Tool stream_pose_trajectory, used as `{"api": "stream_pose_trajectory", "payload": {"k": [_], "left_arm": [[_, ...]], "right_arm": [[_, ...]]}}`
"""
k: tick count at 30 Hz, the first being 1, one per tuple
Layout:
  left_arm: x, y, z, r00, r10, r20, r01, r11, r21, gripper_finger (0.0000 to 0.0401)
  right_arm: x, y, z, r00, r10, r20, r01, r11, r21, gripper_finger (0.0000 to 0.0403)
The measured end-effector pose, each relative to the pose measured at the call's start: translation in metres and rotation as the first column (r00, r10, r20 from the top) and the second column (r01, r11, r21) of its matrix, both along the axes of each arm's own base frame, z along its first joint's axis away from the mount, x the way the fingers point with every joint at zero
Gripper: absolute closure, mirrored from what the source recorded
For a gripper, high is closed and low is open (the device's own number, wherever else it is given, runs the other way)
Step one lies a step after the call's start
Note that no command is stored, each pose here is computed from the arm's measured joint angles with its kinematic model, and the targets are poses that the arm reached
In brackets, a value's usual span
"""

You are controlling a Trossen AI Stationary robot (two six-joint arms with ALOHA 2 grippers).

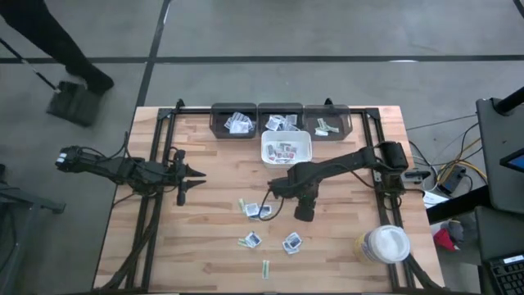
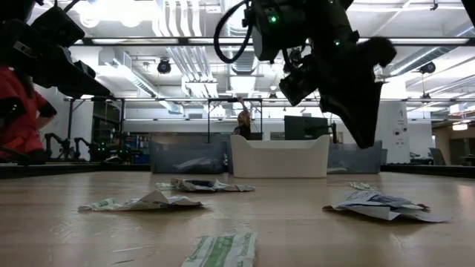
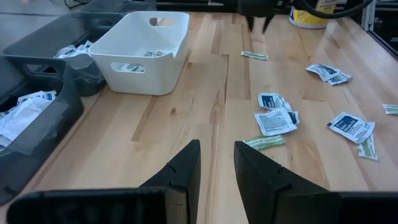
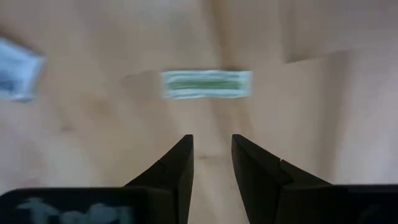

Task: Pick & Place First Aid Supplies
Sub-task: Put the right green bandage pack into the right gray bin

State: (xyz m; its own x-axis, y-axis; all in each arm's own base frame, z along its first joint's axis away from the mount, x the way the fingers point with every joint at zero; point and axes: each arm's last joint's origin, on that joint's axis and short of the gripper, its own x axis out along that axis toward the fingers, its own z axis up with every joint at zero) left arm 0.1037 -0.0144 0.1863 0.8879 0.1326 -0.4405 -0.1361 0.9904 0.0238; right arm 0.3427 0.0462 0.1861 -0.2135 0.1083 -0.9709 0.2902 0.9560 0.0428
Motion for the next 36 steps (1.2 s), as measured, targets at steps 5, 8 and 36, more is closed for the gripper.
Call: {"api": "stream_pose_trajectory", "payload": {"k": [5,8,36], "left_arm": [[0.000,0.000,0.000,1.000,0.000,0.000,0.000,1.000,0.000,0.0307],[0.000,0.000,0.000,1.000,-0.001,0.000,0.001,1.000,0.003,0.0307],[0.000,0.000,0.000,1.000,-0.008,-0.005,0.008,1.000,0.017,0.0307]], "right_arm": [[0.000,-0.010,-0.004,0.999,0.000,0.034,0.003,0.997,-0.076,0.0290],[0.001,-0.012,-0.011,0.998,0.003,0.066,0.001,0.997,-0.072,0.0286],[-0.016,-0.015,-0.055,0.995,-0.030,0.099,0.038,0.996,-0.075,0.0386]]}}
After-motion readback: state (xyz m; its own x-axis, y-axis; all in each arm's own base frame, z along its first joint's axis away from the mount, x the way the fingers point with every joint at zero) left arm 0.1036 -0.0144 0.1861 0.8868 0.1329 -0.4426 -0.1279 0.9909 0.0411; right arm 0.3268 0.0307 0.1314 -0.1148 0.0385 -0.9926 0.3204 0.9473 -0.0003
